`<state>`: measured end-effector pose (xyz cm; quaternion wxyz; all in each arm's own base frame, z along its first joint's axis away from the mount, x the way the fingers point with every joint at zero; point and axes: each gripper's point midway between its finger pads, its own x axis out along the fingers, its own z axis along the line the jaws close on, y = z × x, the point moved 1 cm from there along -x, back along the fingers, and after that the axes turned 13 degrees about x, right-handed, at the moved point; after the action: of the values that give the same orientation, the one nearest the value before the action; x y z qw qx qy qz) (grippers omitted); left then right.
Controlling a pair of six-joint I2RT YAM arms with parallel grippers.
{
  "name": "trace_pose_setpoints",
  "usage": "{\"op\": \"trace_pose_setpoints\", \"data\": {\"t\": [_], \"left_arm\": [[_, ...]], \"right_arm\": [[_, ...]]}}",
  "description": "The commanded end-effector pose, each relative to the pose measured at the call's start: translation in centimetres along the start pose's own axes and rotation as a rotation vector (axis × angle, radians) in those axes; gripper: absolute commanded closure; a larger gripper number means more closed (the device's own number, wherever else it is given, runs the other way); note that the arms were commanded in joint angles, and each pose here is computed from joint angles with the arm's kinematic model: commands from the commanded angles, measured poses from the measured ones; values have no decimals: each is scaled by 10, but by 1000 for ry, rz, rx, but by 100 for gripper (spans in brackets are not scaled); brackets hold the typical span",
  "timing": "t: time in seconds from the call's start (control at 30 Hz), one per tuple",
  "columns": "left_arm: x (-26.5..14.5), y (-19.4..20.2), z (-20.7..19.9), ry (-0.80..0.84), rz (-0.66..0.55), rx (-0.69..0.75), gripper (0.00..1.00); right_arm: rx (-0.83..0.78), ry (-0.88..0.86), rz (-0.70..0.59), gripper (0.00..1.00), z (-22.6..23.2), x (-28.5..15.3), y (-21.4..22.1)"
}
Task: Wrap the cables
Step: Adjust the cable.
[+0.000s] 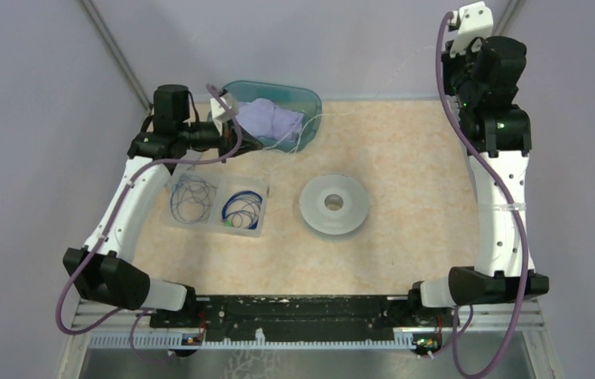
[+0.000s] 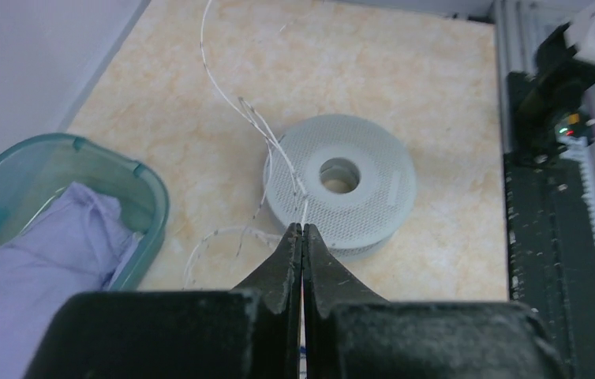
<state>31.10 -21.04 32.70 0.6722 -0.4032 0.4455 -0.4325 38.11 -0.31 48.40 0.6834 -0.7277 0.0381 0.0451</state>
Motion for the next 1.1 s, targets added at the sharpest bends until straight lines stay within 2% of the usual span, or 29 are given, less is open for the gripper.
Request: {"op": "trace_pose_setpoints", "data": {"t": [0.0,0.1,0.2,0.33,0.43,0.6,0.87,1.0,1.07], "left_arm": [[-10,-62,-14,122,-204,-59,100],[-12,-77,-15,160,-249,-124,100],[-8,-74,-10,131,-242,-154,100],[10,-40,0,43,-170,-167,100],[33,-12,-2,5,-84,-129,98],[81,42,-21,10,105,-31,76],[108,124,-23,30,286,-64,47],[113,148,-32,62,315,-82,32],[116,154,-39,92,311,-89,27]], "right_arm": [[-105,175,-6,100,-35,0,3],[-132,172,66,100,-35,8,28],[-128,68,129,100,-18,12,57],[-61,-228,214,100,34,6,86],[-20,-329,232,100,51,-4,83],[-6,-331,181,100,52,-14,61],[18,-293,85,100,46,-32,17],[45,-310,3,100,48,-49,-17],[57,-325,-26,100,51,-56,-29]]}}
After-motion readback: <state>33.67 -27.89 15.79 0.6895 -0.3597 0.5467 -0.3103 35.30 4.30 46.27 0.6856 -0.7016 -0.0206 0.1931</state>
